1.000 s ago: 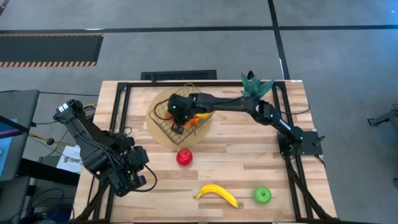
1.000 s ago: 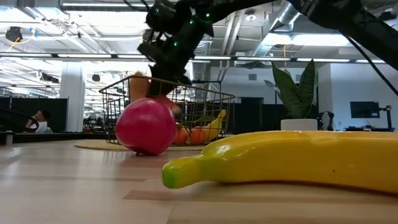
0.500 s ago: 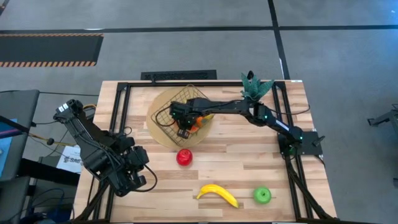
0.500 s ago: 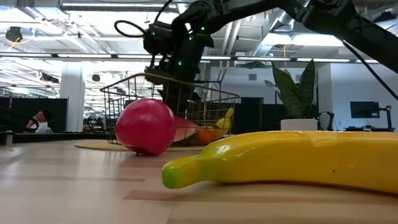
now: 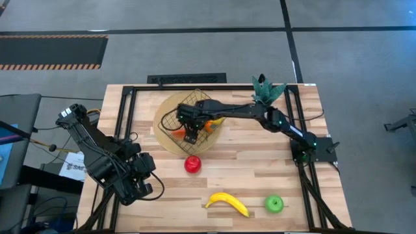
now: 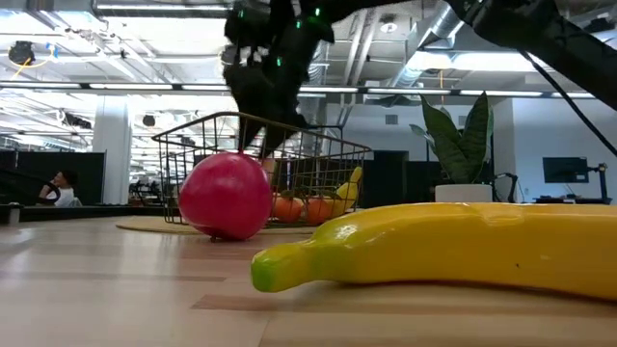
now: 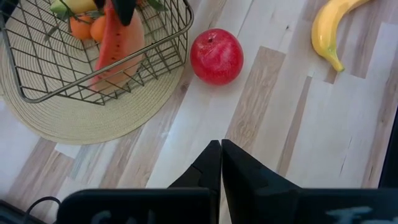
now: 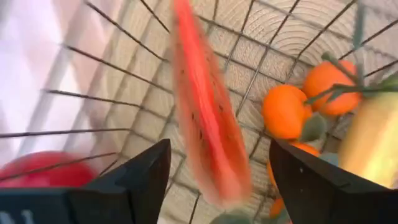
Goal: Build produce basket
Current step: Put the red apple into the wire basket
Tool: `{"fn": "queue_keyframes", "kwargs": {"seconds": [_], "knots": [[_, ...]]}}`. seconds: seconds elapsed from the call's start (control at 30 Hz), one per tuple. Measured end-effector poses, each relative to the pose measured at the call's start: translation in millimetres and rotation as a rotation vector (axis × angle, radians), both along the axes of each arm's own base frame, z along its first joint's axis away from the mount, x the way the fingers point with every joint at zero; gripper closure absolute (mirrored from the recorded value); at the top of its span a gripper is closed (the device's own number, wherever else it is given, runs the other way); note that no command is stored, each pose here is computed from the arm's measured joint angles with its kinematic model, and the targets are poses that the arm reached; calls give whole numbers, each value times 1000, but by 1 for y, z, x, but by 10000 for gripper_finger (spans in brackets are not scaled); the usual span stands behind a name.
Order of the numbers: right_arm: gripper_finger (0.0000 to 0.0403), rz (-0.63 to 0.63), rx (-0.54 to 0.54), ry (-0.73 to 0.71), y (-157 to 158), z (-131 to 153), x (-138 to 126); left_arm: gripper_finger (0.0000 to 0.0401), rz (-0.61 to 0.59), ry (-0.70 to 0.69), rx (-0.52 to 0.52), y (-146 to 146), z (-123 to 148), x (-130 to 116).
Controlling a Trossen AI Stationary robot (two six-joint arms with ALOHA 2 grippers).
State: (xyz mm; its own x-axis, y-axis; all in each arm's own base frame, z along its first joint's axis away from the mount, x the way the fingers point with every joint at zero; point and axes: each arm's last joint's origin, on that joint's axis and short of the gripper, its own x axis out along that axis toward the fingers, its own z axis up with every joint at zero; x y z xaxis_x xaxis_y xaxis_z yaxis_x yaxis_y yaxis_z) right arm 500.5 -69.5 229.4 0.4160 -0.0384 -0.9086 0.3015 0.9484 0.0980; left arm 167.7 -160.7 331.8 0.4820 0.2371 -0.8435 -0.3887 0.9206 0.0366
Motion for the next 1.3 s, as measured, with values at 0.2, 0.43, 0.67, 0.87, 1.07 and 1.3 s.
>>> {"fn": "queue_keyframes", "kwargs": {"seconds": [0.2,0.43,0.67,0.87,1.07,1.3], "knots": [[114,-9,14,-58,17,41,-11,401,-1,2,5,0,0,0],[117,-28,-39,-98,71,116,-58,401,-61,17,37,0,0,0],[117,-162,-168,-97,156,153,-113,401,-213,67,82,-2,-22,8],[117,-329,-206,-195,231,148,-140,401,-292,54,18,-2,-73,25],[117,-506,-210,-221,283,105,-142,401,-152,-18,85,23,-110,39],[176,-686,-189,-121,303,35,-117,401,-206,21,3,36,-124,50]]}}
